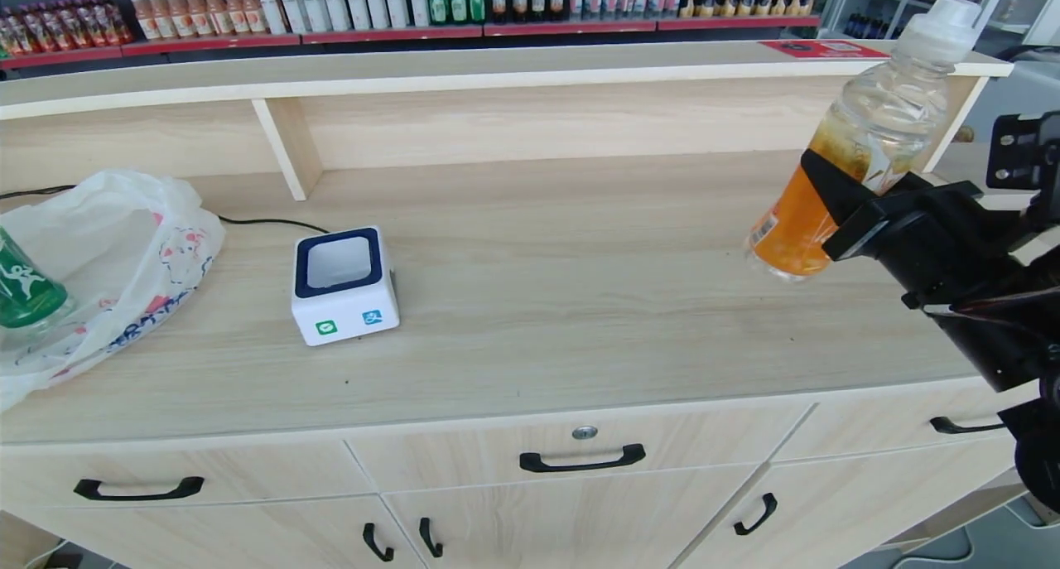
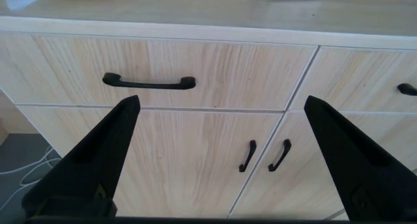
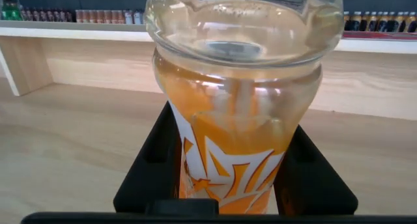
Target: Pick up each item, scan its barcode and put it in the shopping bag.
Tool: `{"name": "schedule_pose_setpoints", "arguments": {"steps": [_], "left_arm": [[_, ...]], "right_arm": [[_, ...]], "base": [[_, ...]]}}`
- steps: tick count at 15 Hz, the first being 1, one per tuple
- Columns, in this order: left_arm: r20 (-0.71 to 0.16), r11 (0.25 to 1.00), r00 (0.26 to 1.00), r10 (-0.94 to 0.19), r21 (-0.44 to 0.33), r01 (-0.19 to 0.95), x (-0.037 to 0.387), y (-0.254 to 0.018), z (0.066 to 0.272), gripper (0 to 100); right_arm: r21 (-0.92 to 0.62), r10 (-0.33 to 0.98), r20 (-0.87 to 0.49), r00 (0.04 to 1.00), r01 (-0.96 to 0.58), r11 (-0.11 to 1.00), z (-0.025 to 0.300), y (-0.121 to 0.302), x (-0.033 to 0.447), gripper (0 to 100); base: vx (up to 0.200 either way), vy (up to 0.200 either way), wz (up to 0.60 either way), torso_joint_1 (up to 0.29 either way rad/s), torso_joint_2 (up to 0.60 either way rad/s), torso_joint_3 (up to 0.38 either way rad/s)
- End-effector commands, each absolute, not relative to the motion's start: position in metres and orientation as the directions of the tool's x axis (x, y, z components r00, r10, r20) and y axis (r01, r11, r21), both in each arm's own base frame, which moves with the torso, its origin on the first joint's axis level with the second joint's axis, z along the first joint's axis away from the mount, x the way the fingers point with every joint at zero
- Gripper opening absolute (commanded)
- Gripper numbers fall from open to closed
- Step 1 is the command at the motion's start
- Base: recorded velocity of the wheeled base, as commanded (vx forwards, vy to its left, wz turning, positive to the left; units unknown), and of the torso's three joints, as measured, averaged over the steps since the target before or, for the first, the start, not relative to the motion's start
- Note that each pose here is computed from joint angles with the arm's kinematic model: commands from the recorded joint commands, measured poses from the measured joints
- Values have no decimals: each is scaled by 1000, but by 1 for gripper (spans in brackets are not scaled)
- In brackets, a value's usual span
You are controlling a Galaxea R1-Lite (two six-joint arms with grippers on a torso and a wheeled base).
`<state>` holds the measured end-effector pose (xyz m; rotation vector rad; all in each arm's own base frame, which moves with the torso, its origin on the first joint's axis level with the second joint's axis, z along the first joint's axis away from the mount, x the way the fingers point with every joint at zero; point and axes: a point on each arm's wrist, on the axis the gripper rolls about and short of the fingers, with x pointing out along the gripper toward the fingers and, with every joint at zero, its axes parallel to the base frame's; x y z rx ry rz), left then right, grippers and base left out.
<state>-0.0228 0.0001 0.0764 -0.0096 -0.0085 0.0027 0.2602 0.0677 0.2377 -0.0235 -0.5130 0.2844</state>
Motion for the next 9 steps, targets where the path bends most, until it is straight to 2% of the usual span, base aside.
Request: {"name": "schedule_pose_setpoints", "arguments": {"steps": [1, 3, 9], "left_arm": [[9, 1000, 1000, 3, -11, -3, -23, 0, 76, 100], [9, 1000, 1000, 3, -11, -3, -23, 0, 76, 100], [8, 1000, 1000, 3, -11, -3, -23, 0, 76, 100]], "right_arm": [[-93, 264, 491, 830, -251, 963, 240, 66, 263, 0], [-91, 260, 488, 833, -248, 965, 239, 65, 263, 0], [-84, 249, 489, 836, -239, 967, 239, 66, 263, 0]], "base": [[0, 0, 0, 0, 0, 0], [0, 0, 0, 0, 0, 0], [0, 200, 0, 12, 6, 3]]}}
